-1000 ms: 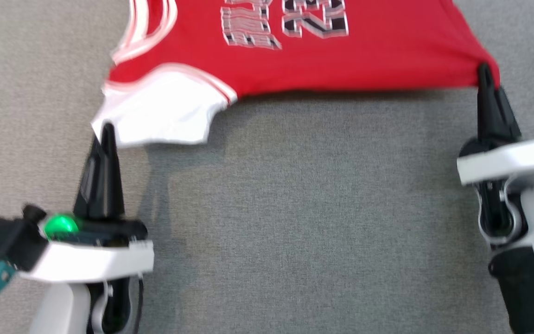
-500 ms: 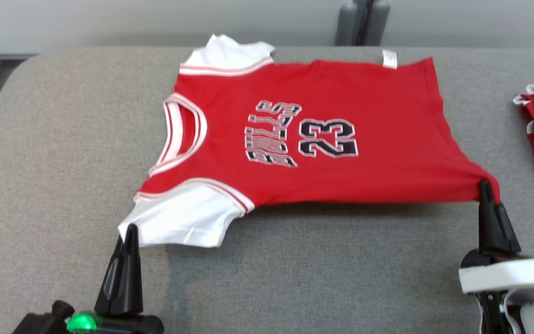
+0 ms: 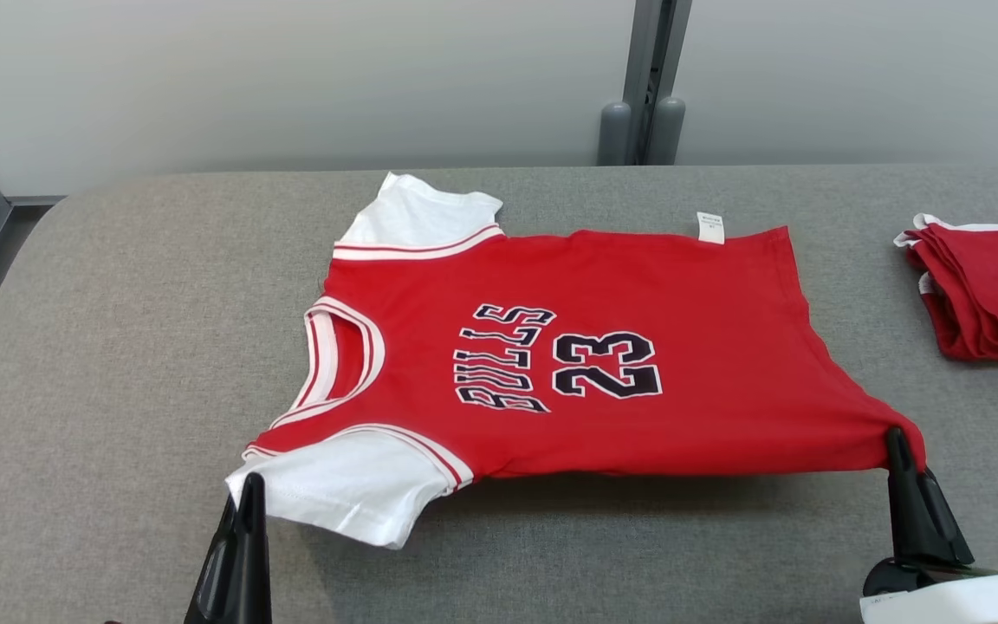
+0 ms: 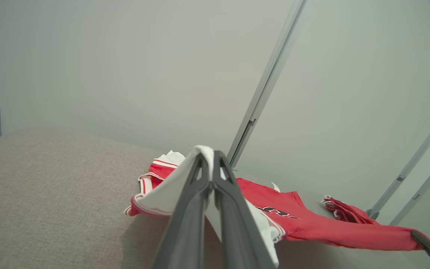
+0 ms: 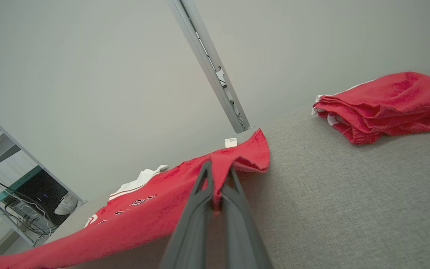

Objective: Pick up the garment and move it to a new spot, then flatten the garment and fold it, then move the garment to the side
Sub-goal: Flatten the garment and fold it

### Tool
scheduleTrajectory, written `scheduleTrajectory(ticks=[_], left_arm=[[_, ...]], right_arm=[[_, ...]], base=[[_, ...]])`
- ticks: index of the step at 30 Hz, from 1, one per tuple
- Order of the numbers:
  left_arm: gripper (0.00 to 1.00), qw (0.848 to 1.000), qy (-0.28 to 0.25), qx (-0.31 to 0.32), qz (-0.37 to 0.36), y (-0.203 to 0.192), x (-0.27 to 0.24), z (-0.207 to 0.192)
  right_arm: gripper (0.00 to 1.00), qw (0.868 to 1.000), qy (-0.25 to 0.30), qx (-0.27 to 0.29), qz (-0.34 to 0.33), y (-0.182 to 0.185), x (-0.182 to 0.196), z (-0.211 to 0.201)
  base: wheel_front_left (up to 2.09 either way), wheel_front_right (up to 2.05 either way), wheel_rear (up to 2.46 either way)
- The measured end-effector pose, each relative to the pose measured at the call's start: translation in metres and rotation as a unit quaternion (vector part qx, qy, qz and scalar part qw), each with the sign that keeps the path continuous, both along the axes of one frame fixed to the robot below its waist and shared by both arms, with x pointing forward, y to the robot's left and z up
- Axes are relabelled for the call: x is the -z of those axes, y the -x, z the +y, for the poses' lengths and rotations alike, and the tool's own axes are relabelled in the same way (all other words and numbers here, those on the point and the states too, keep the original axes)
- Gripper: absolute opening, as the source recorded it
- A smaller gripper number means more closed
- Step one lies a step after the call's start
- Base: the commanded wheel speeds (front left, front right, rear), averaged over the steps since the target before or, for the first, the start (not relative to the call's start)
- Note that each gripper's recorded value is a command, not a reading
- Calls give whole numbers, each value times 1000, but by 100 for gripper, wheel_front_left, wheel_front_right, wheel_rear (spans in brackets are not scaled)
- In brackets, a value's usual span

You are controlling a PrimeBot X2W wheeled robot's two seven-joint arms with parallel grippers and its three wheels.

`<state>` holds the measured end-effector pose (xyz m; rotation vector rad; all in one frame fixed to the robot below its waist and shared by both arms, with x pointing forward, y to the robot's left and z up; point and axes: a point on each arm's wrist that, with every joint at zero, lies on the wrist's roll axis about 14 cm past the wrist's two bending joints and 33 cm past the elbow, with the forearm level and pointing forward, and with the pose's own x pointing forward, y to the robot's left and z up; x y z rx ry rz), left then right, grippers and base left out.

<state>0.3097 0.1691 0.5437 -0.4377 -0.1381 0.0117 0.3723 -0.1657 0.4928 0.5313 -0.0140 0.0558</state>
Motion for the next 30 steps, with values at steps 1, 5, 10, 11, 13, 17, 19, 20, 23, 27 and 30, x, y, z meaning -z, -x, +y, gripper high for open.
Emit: scheduleTrajectory(ticks=[1, 5, 10, 11, 13, 17, 19, 20, 23, 27, 30], left_arm=[[0, 1000, 0, 4, -4, 4, -4, -2], [0, 1000, 1, 6, -6, 13, -8, -5], [0, 1000, 7, 11, 5, 15, -2, -9], [0, 1000, 8, 12, 8, 15, 0, -10], [0, 1000, 10, 13, 16, 15, 5, -10], [0, 999, 11, 16, 32, 16, 17, -11], [0, 999, 12, 17, 36, 16, 20, -11], [0, 999, 13, 19, 39, 15, 22, -11], [0, 998, 15, 25, 47, 11, 28, -13], [0, 998, 13, 27, 55, 4, 37, -11], [0, 998, 11, 27, 60, 0, 42, -8]], right_arm=[[0, 1000, 0, 2, -4, 5, -5, -2], [0, 1000, 5, 7, -3, 17, -8, -8], [0, 1000, 1, 11, 16, 26, 1, -12], [0, 1000, -2, 12, 20, 27, 3, -12], [0, 999, -5, 10, 30, 29, 9, -11], [0, 999, -10, 5, 49, 32, 21, -6], [0, 998, -12, 4, 54, 32, 24, -5], [0, 998, -14, 4, 57, 32, 27, -5], [0, 998, -18, 2, 67, 29, 34, -2], [0, 996, -23, 5, 90, 29, 49, -3], [0, 994, -26, 7, 106, 30, 59, -3]], base=[[0, 0, 0], [0, 0, 0], [0, 0, 0], [0, 0, 0], [0, 0, 0], [0, 0, 0], [0, 0, 0], [0, 0, 0], [0, 0, 0], [0, 0, 0], [0, 0, 0]])
